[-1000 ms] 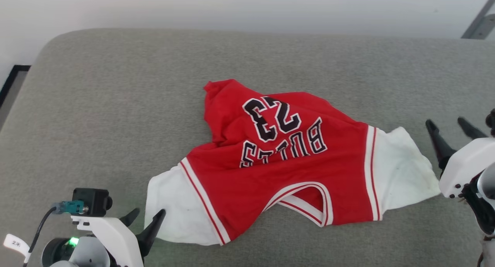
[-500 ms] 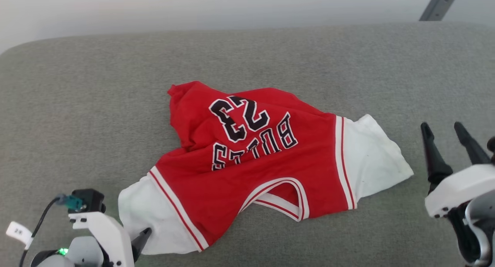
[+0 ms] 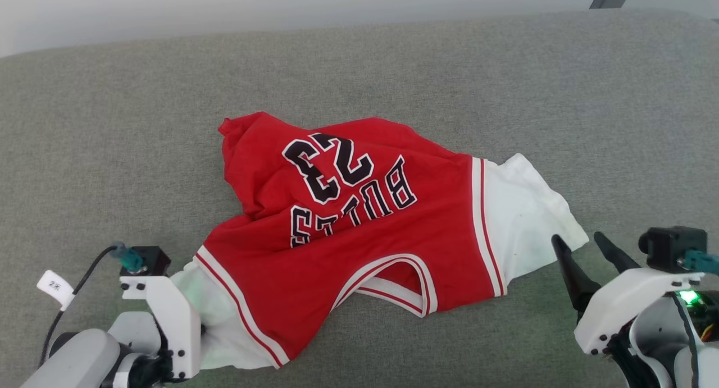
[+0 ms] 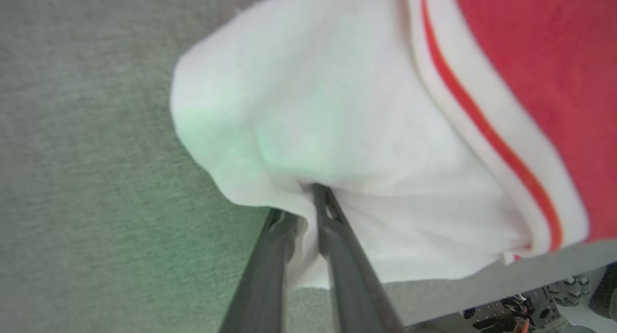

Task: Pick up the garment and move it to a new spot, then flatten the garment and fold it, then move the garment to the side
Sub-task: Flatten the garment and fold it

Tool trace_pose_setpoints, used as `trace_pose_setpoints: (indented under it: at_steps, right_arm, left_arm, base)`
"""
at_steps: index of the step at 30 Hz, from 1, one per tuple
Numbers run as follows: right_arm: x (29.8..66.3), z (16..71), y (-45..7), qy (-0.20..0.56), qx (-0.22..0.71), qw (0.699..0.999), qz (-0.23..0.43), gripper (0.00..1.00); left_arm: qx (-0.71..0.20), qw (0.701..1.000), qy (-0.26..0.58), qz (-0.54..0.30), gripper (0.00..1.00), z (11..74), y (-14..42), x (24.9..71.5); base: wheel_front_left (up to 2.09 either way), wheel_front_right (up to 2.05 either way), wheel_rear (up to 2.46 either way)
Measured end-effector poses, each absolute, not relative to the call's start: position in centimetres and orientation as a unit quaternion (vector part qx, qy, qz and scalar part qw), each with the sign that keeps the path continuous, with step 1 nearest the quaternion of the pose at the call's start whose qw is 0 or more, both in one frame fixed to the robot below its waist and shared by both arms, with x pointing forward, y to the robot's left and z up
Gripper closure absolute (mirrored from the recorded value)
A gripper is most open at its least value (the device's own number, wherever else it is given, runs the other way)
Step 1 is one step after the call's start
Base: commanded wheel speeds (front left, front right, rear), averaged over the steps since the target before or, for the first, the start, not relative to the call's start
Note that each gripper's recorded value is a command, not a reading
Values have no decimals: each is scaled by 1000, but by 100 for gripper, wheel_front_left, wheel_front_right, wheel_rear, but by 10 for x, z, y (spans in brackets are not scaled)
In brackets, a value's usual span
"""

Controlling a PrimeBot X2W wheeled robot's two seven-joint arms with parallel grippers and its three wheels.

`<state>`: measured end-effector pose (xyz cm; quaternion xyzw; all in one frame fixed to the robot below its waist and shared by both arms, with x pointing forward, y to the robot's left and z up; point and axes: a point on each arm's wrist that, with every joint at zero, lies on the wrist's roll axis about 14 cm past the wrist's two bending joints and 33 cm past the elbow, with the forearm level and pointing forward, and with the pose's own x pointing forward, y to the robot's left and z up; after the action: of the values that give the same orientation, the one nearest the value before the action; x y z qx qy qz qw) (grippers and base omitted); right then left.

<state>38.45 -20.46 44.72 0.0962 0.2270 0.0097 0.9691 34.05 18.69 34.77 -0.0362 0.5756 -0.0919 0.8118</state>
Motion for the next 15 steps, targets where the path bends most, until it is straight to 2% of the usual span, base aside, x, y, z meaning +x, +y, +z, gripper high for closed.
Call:
trace_pose_setpoints:
  at_steps: [6,11,15]
  right_arm:
    - [393,418,-206,317,75,945,36,0]
    - [408,409,-213,353,51,933,45,0]
    - [414,391,-217,411,27,910,54,0]
  left_arm:
    - [-36,813,572,-98,100,345,187,345]
    - [-43,816,568,-98,100,344,187,348]
    - [-45,819,564,-97,100,344,188,349]
  base:
    - [0,0,0]
    - [0,0,0]
    - [0,0,0]
